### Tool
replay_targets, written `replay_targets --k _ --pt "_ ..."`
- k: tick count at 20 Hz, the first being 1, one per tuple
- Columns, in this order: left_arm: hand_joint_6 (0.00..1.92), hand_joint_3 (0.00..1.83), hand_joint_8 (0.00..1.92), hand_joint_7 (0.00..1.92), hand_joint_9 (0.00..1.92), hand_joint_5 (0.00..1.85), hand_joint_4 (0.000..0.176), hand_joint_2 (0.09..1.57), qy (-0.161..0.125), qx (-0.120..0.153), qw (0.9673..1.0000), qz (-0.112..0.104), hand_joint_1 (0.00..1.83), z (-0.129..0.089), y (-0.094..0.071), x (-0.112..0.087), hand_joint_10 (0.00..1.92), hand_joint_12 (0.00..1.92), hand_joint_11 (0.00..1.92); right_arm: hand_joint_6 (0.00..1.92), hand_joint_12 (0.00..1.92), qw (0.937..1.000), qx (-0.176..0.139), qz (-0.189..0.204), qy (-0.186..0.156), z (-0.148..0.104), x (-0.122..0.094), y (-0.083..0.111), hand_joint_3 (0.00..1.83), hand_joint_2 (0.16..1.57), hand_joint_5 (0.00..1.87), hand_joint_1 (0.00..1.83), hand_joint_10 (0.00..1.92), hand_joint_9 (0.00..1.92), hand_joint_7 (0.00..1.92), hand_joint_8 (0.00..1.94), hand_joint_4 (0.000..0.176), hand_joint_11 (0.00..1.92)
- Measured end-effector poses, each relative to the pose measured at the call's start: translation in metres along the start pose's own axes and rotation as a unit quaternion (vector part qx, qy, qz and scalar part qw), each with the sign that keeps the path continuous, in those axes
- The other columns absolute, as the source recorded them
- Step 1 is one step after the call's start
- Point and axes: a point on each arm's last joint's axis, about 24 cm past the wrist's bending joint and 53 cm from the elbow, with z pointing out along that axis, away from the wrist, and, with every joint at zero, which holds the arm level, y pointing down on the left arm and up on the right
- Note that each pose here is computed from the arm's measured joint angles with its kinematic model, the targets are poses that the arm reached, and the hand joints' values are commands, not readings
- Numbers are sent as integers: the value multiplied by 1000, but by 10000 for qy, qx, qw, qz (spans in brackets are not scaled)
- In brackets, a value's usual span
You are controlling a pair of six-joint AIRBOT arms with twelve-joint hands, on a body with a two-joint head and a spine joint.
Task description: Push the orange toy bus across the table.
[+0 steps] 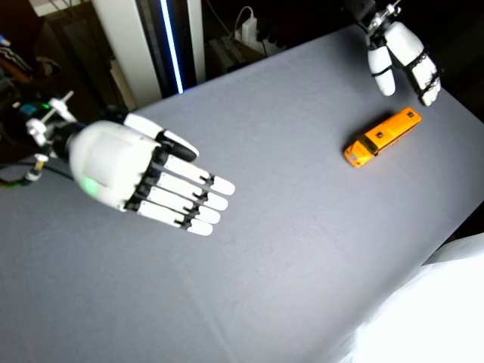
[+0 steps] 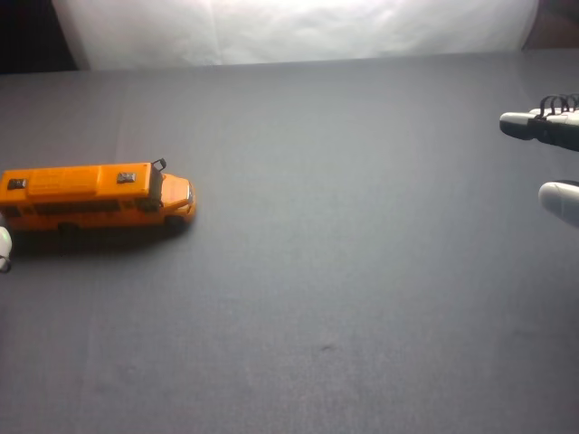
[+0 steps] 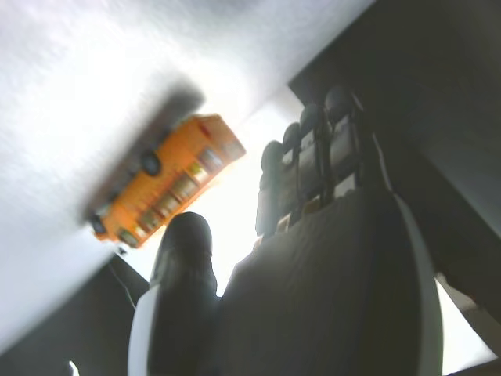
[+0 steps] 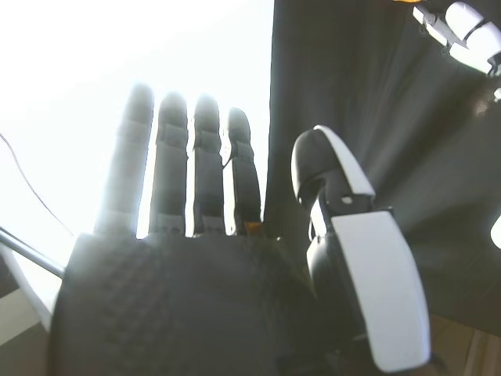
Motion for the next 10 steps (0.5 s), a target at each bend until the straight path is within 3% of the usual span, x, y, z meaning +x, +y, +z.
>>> replay_targets --k 10 --pt "3 0 9 171 139 180 0 1496 197 -114 9997 -42 0 3 7 16 6 107 18 4 87 10000 11 11 35 0 3 -1 0 1387 396 511 2 364 405 2 0 319"
